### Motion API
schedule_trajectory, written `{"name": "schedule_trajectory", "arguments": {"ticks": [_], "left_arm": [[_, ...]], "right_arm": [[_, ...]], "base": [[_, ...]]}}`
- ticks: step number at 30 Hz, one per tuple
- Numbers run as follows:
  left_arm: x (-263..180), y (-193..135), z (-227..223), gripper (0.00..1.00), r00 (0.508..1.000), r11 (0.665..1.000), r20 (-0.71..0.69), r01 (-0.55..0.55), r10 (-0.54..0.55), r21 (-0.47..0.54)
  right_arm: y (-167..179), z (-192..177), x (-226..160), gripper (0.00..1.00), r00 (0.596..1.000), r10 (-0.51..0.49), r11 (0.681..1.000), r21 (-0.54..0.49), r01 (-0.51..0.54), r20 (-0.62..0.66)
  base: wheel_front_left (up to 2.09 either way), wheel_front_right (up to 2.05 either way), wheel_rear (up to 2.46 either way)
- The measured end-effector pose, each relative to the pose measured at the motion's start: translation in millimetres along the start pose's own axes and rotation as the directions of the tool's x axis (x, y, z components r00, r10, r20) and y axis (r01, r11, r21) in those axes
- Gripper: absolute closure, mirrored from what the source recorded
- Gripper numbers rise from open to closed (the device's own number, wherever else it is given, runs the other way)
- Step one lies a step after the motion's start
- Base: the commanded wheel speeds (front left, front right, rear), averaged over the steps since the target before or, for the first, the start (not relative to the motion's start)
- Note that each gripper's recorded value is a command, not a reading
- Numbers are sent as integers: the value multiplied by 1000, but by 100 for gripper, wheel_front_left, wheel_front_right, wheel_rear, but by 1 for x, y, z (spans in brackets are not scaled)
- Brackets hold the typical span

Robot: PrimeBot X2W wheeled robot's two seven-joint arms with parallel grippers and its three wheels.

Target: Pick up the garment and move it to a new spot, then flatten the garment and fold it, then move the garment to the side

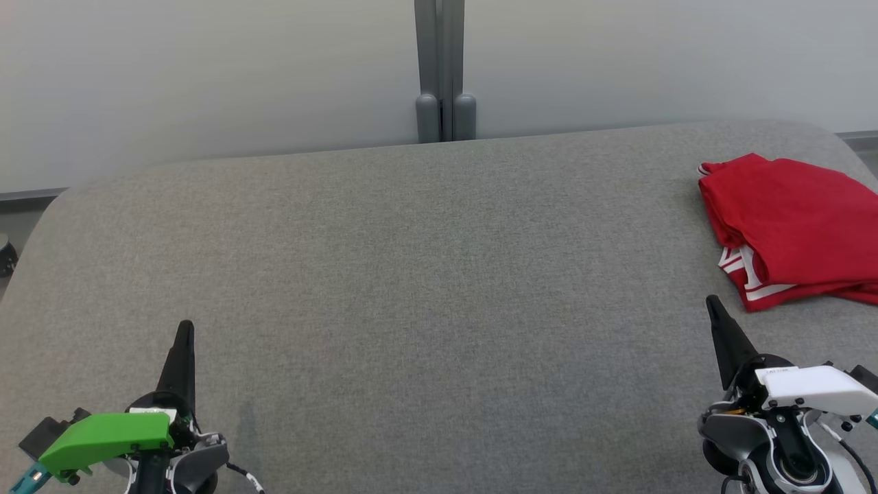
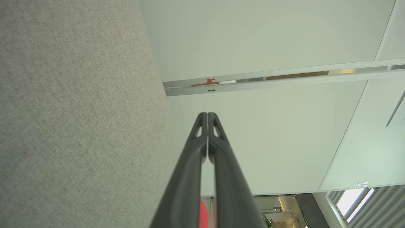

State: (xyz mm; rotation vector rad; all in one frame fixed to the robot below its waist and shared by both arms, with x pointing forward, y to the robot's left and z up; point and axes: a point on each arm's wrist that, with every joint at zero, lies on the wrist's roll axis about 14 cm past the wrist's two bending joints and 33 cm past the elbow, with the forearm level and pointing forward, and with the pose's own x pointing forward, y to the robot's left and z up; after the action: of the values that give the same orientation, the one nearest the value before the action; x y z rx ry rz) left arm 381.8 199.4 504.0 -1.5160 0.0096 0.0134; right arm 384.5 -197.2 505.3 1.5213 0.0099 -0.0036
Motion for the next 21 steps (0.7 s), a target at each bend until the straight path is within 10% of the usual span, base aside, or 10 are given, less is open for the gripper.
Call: {"name": "schedule_trajectory", "arguments": {"ticks": [21], "left_arm": [[5, 0, 1, 100, 1000, 998, -2, 1, -1, -57]], "right_arm": [[1, 3, 4, 100, 1000, 4, 999, 53, -4, 3]], "base": [[0, 0, 0]]}}
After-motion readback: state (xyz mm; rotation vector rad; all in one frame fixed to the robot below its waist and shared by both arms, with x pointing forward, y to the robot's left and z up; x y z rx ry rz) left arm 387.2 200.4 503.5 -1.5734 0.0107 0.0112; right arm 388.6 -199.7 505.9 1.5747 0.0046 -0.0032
